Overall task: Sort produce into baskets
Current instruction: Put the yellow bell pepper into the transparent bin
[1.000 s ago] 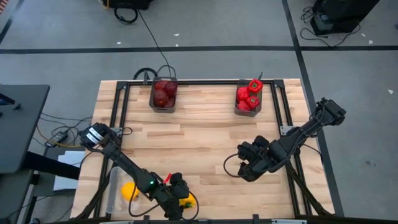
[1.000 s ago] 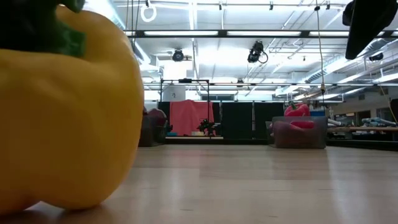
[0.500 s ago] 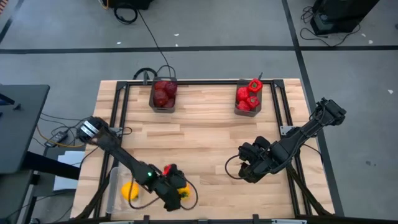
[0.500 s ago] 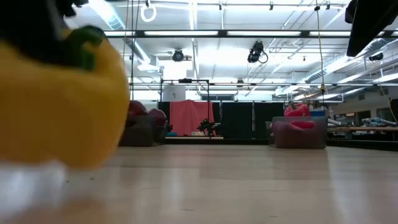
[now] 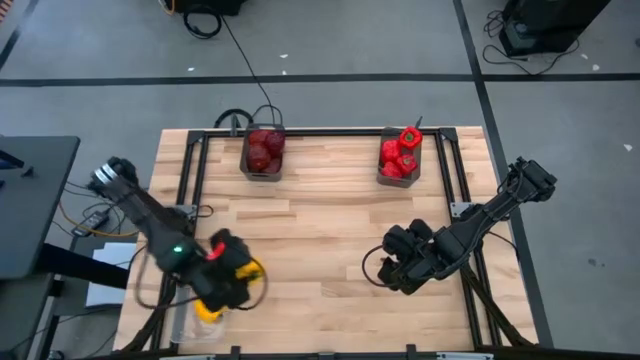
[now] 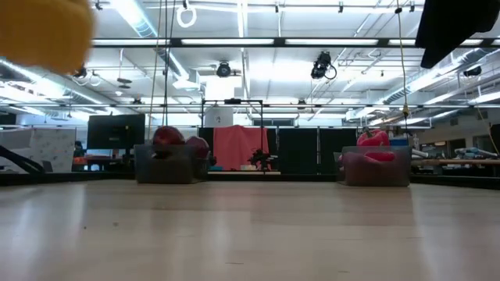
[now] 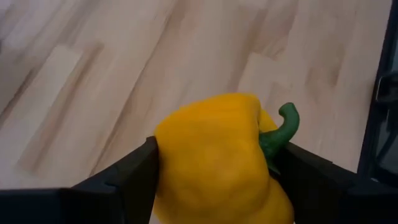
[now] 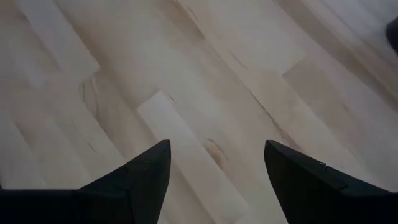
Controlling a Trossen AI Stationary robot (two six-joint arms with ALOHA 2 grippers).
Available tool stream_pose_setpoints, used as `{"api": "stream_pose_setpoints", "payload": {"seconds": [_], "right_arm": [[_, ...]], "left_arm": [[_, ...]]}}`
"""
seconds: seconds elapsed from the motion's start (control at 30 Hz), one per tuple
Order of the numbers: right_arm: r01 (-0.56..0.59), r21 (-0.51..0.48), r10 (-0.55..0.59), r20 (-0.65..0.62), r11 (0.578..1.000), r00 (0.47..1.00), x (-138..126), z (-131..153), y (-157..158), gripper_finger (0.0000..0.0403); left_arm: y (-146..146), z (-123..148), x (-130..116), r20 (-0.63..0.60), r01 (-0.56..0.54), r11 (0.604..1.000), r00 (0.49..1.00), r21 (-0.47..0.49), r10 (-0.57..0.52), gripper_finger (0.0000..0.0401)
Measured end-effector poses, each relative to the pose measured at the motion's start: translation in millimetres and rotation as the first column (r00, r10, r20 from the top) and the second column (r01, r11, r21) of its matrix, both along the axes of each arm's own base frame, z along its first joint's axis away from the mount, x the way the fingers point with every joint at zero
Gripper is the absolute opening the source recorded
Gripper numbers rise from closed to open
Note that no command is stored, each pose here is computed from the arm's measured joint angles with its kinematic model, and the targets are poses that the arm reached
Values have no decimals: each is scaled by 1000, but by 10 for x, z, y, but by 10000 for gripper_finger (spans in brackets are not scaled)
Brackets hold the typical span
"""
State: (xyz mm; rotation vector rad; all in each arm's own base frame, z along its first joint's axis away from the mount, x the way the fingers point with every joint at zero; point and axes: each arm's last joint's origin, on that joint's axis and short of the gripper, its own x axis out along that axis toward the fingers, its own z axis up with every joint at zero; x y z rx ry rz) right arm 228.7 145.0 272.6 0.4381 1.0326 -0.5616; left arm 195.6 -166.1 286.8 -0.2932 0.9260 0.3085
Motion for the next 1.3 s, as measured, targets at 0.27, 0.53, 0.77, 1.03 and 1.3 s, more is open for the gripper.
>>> {"api": "stream_pose_setpoints", "payload": {"seconds": [0.27, 0.53, 0.77, 1.03, 1.3], "right_arm": [[-2, 22, 2, 20, 1000, 1000, 21, 6, 18, 268], [11, 21, -12, 28, 1000, 1000, 43, 7, -9, 268], [37, 30, -38, 66, 999, 997, 106, 18, -49, 268], [69, 44, -74, 116, 997, 991, 187, 34, -104, 268], [106, 58, -113, 147, 993, 983, 302, 49, -241, 268]], "left_arm": [[-154, 16, -584, -121, 18, 1000, 992, -15, -20, 283], [-293, -274, -922, -197, -25, 997, 980, -77, 10, 284], [-329, -481, -1096, -219, -95, 989, 973, -115, 68, 287], [-304, -530, -1133, -221, -126, 987, 970, -100, 101, 313], [-294, -526, -1115, -197, -164, 981, 970, -107, 141, 353]]}}
